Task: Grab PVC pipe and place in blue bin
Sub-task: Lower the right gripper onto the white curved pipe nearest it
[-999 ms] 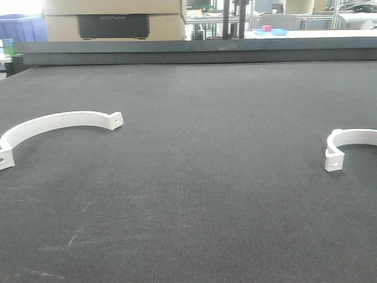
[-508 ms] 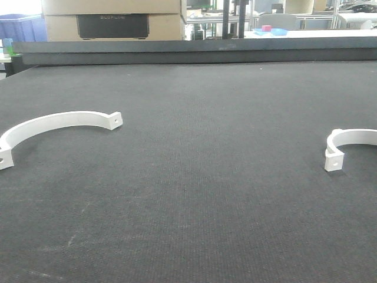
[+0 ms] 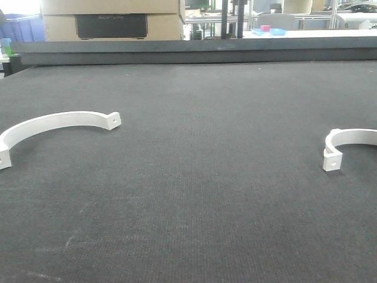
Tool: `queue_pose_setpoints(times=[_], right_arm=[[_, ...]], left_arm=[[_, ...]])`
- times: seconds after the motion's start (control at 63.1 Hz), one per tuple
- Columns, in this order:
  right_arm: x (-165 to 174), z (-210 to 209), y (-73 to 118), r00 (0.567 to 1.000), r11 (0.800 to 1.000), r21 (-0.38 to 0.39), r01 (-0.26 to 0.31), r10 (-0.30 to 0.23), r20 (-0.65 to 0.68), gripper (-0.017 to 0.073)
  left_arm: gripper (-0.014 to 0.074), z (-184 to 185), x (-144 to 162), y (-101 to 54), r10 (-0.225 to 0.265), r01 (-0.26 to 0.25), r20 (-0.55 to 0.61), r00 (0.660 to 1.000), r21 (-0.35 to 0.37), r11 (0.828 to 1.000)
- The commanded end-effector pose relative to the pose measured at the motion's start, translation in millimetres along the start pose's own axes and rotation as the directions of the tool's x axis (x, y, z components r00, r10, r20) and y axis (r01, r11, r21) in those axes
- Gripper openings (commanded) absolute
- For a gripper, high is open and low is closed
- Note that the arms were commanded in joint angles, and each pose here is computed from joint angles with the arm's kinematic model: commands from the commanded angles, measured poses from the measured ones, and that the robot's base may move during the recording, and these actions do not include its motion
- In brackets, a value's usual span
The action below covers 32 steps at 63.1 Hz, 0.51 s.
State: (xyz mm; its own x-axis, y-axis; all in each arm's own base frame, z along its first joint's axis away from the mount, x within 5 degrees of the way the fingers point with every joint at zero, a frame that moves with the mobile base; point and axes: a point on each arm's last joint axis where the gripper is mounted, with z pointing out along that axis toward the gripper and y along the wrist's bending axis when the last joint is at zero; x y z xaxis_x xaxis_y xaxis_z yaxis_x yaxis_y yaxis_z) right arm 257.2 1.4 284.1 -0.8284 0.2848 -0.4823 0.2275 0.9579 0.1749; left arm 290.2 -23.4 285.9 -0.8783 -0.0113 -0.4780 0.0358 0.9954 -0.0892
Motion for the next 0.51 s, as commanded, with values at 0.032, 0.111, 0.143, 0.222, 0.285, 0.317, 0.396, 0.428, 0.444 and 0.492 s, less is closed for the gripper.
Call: queue_pose_setpoints(times=[0.032,0.111,0.143,0.222,0.285,0.317,0.396,0.428,0.444,0.492], right_arm=[[-15,20,11.7,0.993,0.996,0.085,-0.029,0.038,-0.111,-0.0141],[-28,33,24.8,0.99,0.995,0.1,-0.027,0.041,-0.138,-0.0141],[-32,37,29.1,0.988,0.994,0.102,-0.035,0.05,-0.149,-0.0141],[-40,51,41.3,0.98,0.992,0.114,-0.057,0.077,-0.181,-0.0141],[-43,60,48.3,0.976,0.99,0.121,-0.067,0.09,-0.198,-0.0141],[-44,66,51.4,0.974,0.99,0.124,-0.061,0.086,-0.211,-0.0141],[-44,78,55.4,0.965,0.99,0.132,-0.056,0.087,-0.246,-0.0141],[-43,82,55.8,0.96,0.989,0.134,-0.061,0.094,-0.263,-0.0141],[-42,83,56.0,0.958,0.989,0.133,-0.064,0.098,-0.27,-0.0141],[-41,87,57.9,0.951,0.989,0.121,-0.084,0.116,-0.286,-0.014]], left_arm=[[-0.0111,-2,-3,0.1,-0.01,0.01,0.023,1.0,0.007,1.0],[-0.0111,-2,-3,0.1,-0.01,0.01,0.016,1.0,0.007,1.0],[-0.0111,-2,-3,0.1,-0.01,0.01,0.016,1.0,0.007,1.0],[-0.0111,-2,-3,0.1,-0.01,0.01,0.013,1.0,0.007,1.0],[-0.0111,-2,-3,0.1,-0.01,0.01,0.013,1.0,0.007,1.0],[-0.0111,-2,-3,0.1,-0.01,0.01,0.013,1.0,0.007,1.0],[-0.0111,-2,-2,0.1,-0.01,0.01,0.011,1.0,0.007,1.0],[-0.0111,-2,-2,0.1,-0.01,0.01,0.007,1.0,0.007,1.0],[-0.0111,-2,-2,0.1,-0.01,0.01,0.005,1.0,0.007,1.0],[-0.0111,-2,-1,0.1,-0.01,0.01,0.001,1.0,0.007,1.0]])
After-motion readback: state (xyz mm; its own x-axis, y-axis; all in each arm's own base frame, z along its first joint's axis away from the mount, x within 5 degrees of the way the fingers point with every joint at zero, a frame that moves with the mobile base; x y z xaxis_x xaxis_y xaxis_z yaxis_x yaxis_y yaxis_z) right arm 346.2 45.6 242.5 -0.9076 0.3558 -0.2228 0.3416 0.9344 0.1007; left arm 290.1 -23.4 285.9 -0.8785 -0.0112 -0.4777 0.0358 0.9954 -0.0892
